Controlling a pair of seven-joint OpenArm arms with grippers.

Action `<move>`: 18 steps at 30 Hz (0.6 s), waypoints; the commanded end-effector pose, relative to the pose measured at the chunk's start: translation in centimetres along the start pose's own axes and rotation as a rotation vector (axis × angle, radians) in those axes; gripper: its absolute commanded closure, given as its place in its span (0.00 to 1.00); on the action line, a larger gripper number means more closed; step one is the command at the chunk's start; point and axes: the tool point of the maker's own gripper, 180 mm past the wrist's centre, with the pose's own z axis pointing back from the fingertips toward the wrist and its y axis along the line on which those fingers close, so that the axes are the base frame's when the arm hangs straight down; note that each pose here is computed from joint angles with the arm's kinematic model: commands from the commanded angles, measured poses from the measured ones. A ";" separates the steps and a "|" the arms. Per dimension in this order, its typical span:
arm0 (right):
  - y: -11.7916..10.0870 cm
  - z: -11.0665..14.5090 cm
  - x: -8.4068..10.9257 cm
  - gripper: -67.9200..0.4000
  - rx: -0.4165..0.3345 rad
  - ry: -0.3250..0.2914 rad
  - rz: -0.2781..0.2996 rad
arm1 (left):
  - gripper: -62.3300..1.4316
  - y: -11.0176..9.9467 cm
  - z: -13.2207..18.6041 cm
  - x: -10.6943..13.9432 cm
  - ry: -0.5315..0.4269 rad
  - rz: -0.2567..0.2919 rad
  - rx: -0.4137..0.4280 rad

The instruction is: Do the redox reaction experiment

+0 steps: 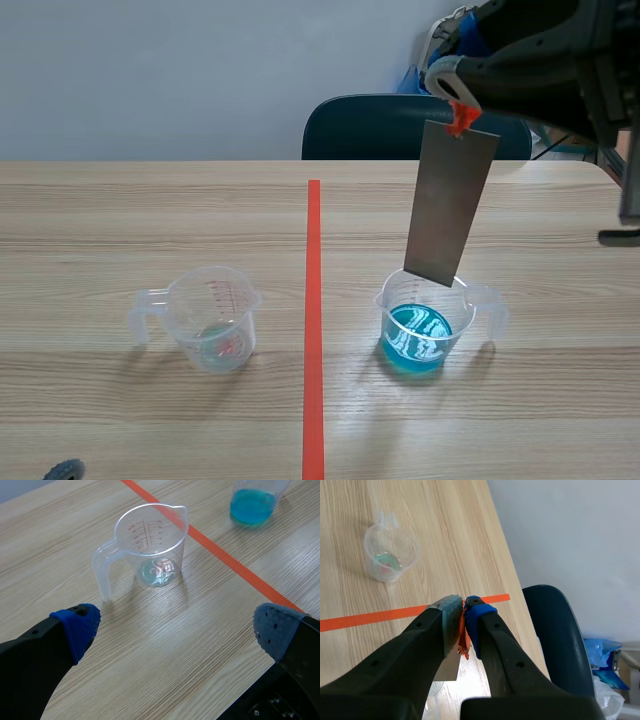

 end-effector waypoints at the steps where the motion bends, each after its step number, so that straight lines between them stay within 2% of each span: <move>1: -0.2 0.0 0.9 0.99 0.002 -0.030 0.025 | 0.00 -0.4 -0.1 0.7 -0.028 0.016 -0.007; 11: 0.2 -1.5 2.8 0.99 0.034 -0.091 0.053 | 0.00 -0.5 -0.1 0.7 -0.028 0.016 -0.007; 18: 0.9 -3.1 5.0 0.99 0.066 -0.139 0.082 | 0.00 -0.5 -0.1 0.7 -0.028 0.016 -0.007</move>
